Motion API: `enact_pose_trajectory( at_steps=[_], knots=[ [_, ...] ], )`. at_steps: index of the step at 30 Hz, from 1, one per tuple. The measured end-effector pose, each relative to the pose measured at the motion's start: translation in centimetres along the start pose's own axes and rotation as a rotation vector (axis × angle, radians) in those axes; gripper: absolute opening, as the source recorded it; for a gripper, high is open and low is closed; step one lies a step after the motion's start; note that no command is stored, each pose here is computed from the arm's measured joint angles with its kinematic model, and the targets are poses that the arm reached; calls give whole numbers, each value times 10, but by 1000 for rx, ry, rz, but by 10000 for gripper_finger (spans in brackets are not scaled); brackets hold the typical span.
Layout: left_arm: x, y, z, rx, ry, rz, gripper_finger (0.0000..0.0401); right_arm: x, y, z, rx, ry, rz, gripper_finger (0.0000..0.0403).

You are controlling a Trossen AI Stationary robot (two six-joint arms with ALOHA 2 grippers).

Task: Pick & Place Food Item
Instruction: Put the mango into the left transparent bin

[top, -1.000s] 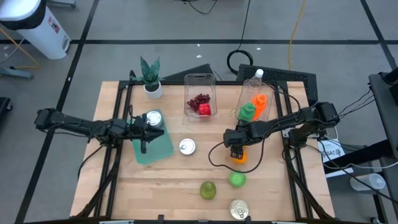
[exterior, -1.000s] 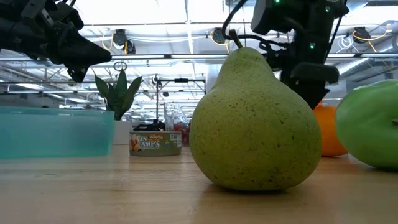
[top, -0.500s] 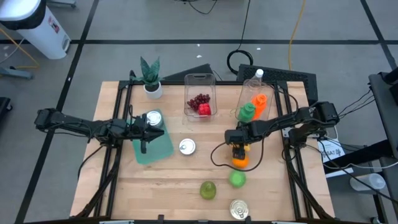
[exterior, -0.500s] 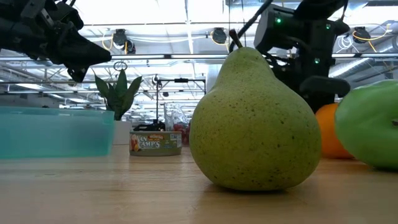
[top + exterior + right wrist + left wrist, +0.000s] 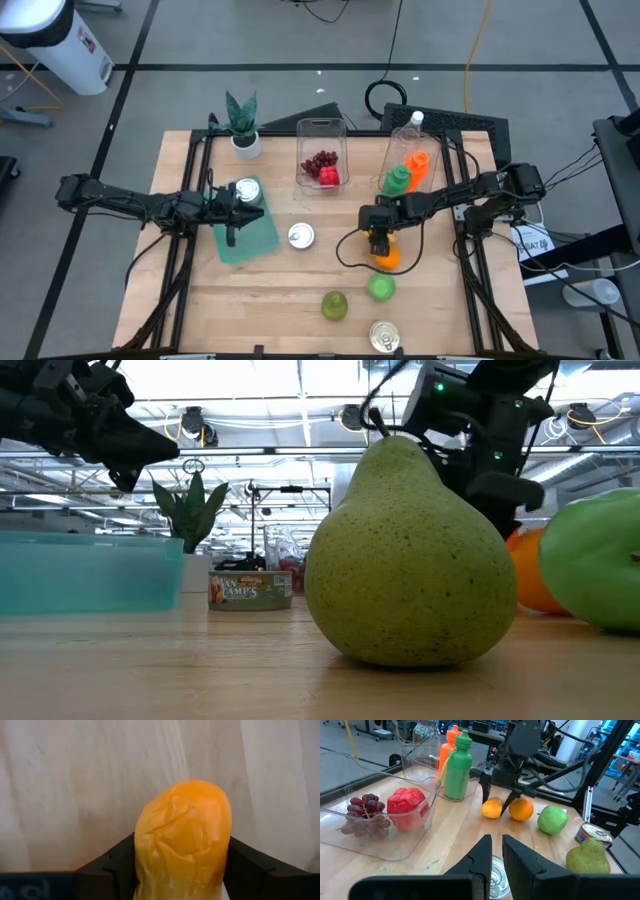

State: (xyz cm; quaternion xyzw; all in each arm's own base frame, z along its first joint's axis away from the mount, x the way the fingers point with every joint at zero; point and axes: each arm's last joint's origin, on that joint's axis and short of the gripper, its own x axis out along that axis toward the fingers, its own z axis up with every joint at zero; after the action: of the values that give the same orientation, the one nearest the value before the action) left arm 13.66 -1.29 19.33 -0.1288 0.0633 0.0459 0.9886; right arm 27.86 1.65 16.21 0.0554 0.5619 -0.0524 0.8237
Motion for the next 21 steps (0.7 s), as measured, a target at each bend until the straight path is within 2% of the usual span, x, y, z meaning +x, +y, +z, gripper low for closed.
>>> enact_pose_trajectory(
  at_steps=[5, 10, 14, 21],
  knots=[
    [0, 0, 0, 0, 0, 0, 51, -5, 6, 19, -50, -170, 89, 215],
    [0, 0, 0, -3, 2, -2, 51, -25, 13, 50, -139, -381, 145, 227],
    [-1, -3, -1, -1, 8, -19, 51, -53, 15, 63, -206, -577, 256, 220],
    [-1, -7, -2, 19, 10, -50, 51, -119, 5, 53, -228, -772, 285, 223]
  ],
)
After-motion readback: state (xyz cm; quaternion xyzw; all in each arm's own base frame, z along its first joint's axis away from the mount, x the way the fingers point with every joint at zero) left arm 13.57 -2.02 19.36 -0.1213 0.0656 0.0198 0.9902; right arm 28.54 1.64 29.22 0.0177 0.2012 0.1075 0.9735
